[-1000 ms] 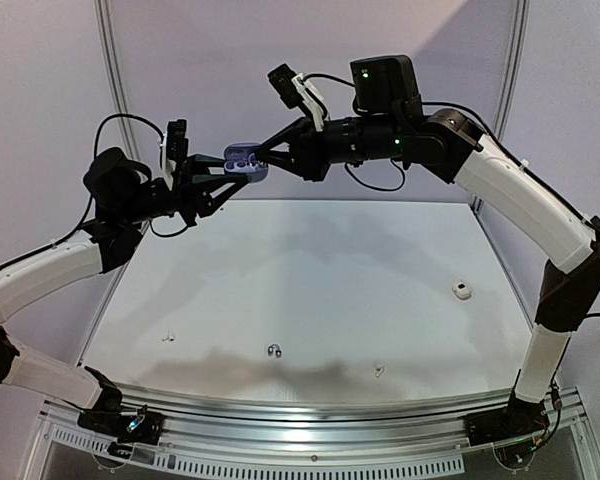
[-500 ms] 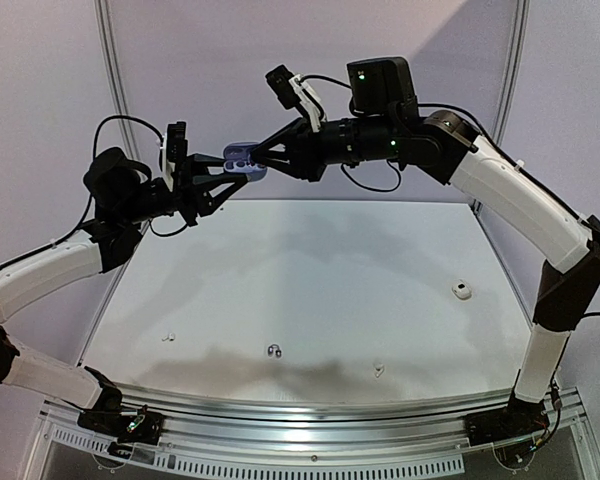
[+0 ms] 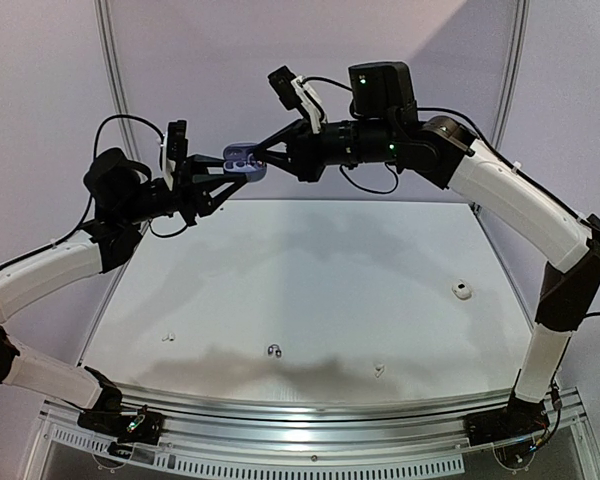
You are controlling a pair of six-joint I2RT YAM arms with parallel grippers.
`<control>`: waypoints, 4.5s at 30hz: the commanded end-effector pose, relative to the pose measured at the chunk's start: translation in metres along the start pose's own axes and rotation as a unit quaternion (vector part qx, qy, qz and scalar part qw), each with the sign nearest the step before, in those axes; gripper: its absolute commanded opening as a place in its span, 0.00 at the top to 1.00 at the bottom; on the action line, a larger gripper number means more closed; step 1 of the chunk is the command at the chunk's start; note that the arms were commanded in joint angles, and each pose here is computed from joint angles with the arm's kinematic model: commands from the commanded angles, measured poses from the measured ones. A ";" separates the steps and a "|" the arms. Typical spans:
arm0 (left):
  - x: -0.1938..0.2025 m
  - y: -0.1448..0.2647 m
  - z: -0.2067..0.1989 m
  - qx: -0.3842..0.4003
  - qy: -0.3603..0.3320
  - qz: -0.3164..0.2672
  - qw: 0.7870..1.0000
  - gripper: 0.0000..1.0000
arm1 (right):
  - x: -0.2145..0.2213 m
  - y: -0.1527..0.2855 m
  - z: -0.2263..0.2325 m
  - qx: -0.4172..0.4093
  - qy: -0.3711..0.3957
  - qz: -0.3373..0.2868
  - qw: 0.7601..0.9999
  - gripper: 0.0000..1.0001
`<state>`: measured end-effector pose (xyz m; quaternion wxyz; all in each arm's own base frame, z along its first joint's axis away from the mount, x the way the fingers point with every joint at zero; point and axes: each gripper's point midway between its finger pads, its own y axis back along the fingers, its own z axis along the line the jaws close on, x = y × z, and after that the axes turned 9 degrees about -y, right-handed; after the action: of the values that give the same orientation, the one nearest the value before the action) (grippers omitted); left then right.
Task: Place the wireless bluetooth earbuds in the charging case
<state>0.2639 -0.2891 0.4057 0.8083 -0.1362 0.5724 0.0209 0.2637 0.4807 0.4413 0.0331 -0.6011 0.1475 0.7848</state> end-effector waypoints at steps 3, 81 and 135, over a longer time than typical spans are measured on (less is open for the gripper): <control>-0.018 0.001 -0.009 0.021 0.003 -0.029 0.999 1.00 | 0.018 -0.007 0.006 -0.019 0.018 0.013 1.000 0.94; 0.051 0.114 -0.002 -0.183 0.075 0.094 0.976 1.00 | 0.195 -0.032 -0.106 0.148 -0.213 0.215 0.942 0.43; 0.110 0.161 -0.062 -0.207 0.095 0.075 0.971 1.00 | 0.422 -0.070 -0.064 0.087 -0.179 0.395 0.897 0.69</control>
<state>0.2116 -0.1677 0.2547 0.7007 -0.2482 0.6447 0.1784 0.2355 0.4806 0.0277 -0.1811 -0.3524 0.4286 0.8120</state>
